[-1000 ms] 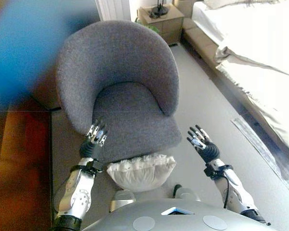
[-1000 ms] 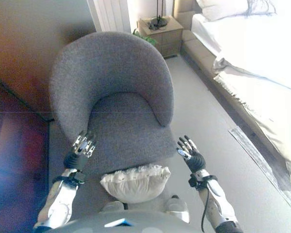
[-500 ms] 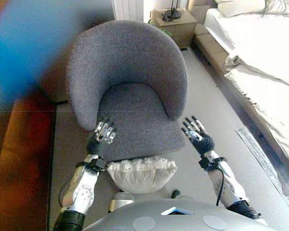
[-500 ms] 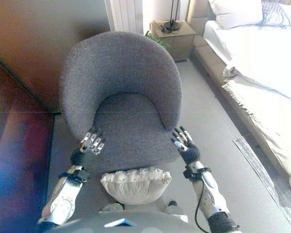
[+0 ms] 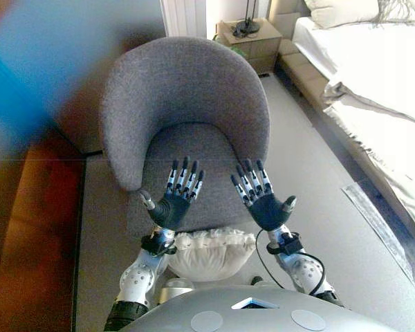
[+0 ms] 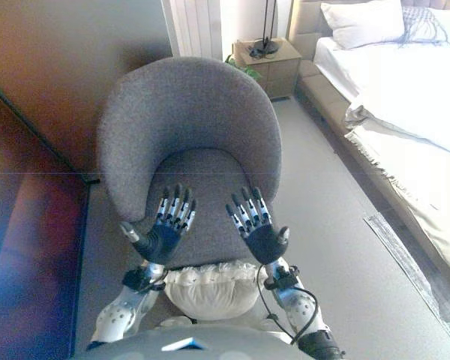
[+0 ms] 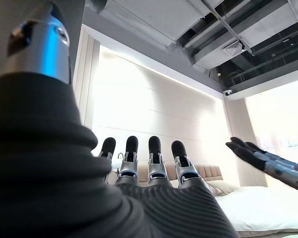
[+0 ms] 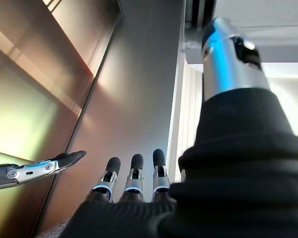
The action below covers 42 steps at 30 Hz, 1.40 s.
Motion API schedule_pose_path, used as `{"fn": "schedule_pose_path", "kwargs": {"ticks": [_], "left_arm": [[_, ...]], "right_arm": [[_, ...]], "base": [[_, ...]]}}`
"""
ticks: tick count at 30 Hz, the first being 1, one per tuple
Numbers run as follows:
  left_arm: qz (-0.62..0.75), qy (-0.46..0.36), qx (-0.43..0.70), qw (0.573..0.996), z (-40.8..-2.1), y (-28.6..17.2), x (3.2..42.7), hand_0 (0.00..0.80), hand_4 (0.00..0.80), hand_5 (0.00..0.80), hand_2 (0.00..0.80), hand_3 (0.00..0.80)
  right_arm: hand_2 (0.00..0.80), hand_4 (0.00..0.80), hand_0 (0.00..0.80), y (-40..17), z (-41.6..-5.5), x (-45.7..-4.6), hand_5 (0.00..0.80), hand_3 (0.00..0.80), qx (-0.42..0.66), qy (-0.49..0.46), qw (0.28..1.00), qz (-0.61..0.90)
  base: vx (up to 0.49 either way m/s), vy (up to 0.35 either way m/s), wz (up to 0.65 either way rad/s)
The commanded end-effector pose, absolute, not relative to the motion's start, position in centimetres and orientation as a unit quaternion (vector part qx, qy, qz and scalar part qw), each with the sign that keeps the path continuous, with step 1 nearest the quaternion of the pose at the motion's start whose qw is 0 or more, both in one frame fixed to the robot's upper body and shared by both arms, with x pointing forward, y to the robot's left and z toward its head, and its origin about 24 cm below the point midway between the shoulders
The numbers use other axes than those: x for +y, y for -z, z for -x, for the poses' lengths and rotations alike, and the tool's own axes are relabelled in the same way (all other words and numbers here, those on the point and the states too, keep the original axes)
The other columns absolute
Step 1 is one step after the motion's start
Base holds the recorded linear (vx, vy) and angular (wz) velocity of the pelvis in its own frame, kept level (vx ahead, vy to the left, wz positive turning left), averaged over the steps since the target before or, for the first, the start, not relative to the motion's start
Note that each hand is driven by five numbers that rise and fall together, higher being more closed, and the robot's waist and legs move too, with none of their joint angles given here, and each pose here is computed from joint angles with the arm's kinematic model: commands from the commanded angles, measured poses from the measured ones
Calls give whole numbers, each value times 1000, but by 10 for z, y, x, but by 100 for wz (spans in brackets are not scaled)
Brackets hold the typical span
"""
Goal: Pick up the cushion and take it to the sofa
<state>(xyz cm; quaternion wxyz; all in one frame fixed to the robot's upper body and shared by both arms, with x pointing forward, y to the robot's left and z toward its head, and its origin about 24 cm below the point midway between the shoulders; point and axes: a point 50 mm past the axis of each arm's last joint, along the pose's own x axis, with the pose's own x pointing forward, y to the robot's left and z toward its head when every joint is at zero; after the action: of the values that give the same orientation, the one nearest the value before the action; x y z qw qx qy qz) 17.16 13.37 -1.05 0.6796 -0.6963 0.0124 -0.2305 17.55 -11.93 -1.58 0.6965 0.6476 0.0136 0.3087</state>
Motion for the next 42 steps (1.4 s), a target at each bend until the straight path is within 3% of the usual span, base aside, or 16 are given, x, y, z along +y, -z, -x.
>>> {"fn": "schedule_pose_path", "kwargs": {"ticks": [1,17,20,22,23,26,30,37,42], "left_arm": [[686,274,-29,674,-181,-9,135,0,0,0,0,0],[675,270,-21,686,-184,-12,133,0,0,0,0,0],[618,235,15,751,-186,-4,141,0,0,0,0,0],[453,129,57,880,-191,9,165,0,0,0,0,0],[386,93,62,916,-194,9,174,0,0,0,0,0],[243,10,73,967,-196,10,204,0,0,0,0,0],[120,-51,105,986,-190,20,231,0,0,0,0,0],[107,-86,124,983,-182,35,238,0,0,0,0,0],[116,-99,90,984,-193,28,236,0,0,0,0,0]], "right_arm": [[0,0,0,-6,-188,-114,0,0,-46,-347,678,-647],[0,0,0,-4,-188,-112,0,0,-32,-347,686,-639],[0,0,0,0,-189,-114,0,0,-7,-328,723,-608],[0,0,0,14,-197,-130,0,0,57,-245,851,-462],[0,0,0,18,-200,-137,0,0,72,-215,890,-396],[0,0,0,22,-202,-163,0,0,100,-155,951,-248],[0,0,0,30,-199,-189,0,0,131,-89,980,-123],[0,0,0,38,-203,-204,0,0,144,7,985,-98],[0,0,0,26,-216,-201,0,0,107,19,991,-76]], "base": [[0,0,0],[0,0,0],[0,0,0],[0,0,0],[0,0,0],[0,0,0],[-1,-8,0],[-18,12,0],[-189,26,-1]]}}
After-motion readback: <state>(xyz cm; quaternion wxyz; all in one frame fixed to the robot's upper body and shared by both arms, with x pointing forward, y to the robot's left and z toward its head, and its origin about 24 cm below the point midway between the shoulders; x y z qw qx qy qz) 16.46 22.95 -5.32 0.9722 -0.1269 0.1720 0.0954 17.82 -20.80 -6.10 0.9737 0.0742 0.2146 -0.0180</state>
